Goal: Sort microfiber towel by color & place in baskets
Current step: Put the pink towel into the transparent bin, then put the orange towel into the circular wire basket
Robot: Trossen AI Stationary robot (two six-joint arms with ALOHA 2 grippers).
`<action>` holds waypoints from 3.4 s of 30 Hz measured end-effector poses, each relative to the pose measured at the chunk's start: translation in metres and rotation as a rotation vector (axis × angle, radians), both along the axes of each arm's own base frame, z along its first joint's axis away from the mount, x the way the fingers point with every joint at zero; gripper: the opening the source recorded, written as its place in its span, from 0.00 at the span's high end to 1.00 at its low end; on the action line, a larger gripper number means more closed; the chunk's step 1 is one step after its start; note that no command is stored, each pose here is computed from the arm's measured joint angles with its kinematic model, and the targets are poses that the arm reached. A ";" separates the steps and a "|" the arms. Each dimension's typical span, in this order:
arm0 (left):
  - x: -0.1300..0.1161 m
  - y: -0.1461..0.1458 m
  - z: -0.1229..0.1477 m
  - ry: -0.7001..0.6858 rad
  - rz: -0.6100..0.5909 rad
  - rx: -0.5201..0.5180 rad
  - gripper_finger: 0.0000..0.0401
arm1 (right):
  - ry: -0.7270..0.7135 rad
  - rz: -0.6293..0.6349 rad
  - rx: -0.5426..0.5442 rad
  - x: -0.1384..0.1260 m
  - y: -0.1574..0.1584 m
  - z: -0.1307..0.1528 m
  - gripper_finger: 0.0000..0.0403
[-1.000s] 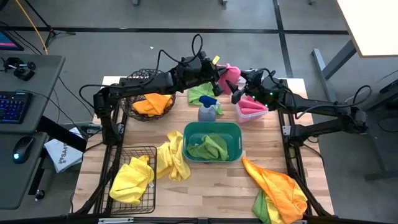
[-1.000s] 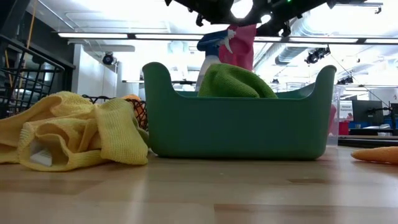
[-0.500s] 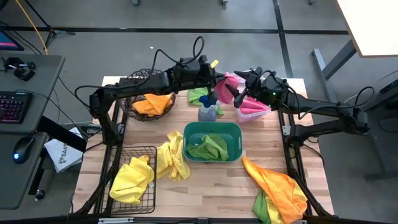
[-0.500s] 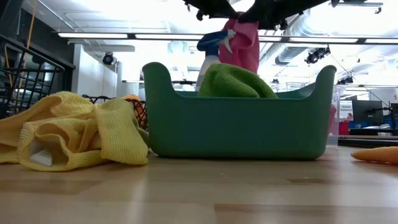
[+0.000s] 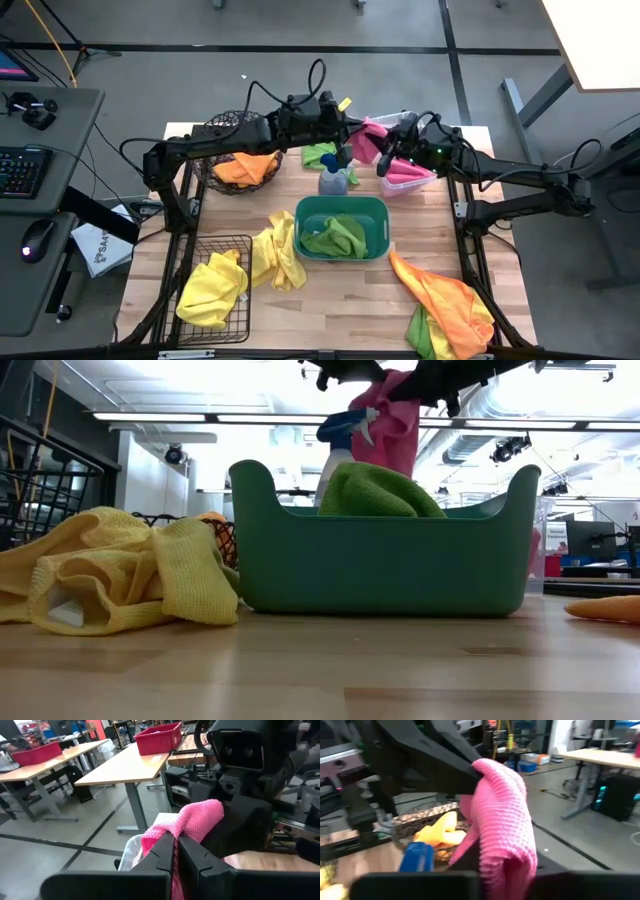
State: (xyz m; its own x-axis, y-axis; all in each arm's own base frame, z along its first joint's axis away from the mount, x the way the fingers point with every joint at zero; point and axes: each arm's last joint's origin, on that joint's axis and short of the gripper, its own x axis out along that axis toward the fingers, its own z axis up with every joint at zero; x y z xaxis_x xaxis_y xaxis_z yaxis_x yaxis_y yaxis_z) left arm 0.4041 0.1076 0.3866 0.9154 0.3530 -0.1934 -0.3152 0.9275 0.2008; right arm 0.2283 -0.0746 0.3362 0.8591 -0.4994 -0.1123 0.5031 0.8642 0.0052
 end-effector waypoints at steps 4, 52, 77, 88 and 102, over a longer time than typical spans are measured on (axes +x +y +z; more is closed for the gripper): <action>-0.003 0.001 0.000 0.024 0.045 -0.013 0.94 | 0.014 0.001 0.034 -0.008 0.002 0.001 0.94; -0.176 -0.046 0.008 -0.125 0.135 -0.304 0.59 | 0.321 -0.234 0.599 -0.091 -0.020 -0.022 0.22; -0.198 -0.051 0.020 -0.137 0.109 -0.241 0.59 | 1.091 0.025 1.405 -0.067 0.204 -0.099 0.20; -0.200 -0.044 0.024 -0.162 0.133 -0.178 0.59 | 1.222 -0.184 1.323 -0.045 0.235 -0.162 0.20; -0.246 -0.060 0.074 -0.540 -0.021 -0.076 0.59 | 1.160 -0.186 1.014 -0.028 0.239 -0.129 0.95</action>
State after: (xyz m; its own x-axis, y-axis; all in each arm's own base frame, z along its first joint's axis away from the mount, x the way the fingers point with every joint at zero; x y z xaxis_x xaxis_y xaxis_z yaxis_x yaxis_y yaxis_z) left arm 0.1581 0.0471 0.4606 0.8985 0.3367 0.2818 -0.3359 0.9404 -0.0525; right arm 0.2004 0.1640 0.2075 0.0016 0.1089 -0.9941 0.7414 0.6669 0.0742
